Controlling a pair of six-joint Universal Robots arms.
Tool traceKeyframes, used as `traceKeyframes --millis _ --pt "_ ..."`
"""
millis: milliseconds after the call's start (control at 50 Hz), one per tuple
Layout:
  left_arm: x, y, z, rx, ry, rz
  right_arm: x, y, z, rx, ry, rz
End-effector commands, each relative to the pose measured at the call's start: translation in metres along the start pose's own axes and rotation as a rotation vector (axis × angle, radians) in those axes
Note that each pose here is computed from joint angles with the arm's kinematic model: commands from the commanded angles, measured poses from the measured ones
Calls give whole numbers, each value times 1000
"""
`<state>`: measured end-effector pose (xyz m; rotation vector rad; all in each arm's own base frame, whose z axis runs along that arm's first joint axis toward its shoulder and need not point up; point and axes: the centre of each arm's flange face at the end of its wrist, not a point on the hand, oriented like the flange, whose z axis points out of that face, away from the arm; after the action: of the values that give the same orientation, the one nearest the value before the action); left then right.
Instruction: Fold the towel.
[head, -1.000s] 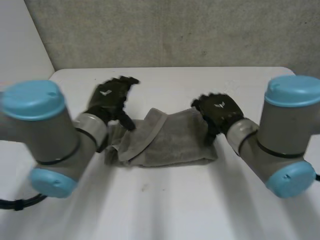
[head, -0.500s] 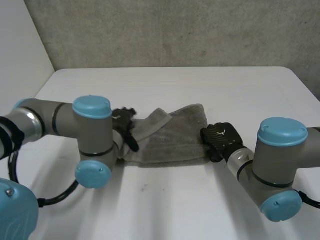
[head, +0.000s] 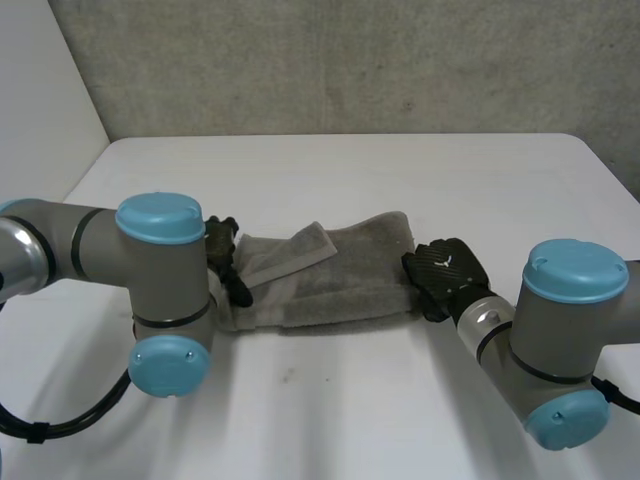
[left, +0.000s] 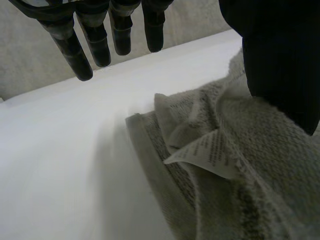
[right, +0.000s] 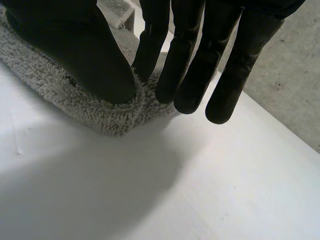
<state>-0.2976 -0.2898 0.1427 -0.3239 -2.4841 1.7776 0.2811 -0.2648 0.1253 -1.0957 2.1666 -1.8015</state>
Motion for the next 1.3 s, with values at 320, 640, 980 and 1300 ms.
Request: traceKeyframes --millis 320,640,980,1300 --pt "36 -12 17 72 201 -2 -5 3 -4 -15 -16 -26" --pt "25 -21 49 136 116 23 -2 4 -5 -18 -8 -76" --pt "3 -7 31 60 -22 39 -4 2 -7 -13 -12 -88" --pt "-24 -33 -18 75 -34 22 29 -19 -10 6 79 -266"
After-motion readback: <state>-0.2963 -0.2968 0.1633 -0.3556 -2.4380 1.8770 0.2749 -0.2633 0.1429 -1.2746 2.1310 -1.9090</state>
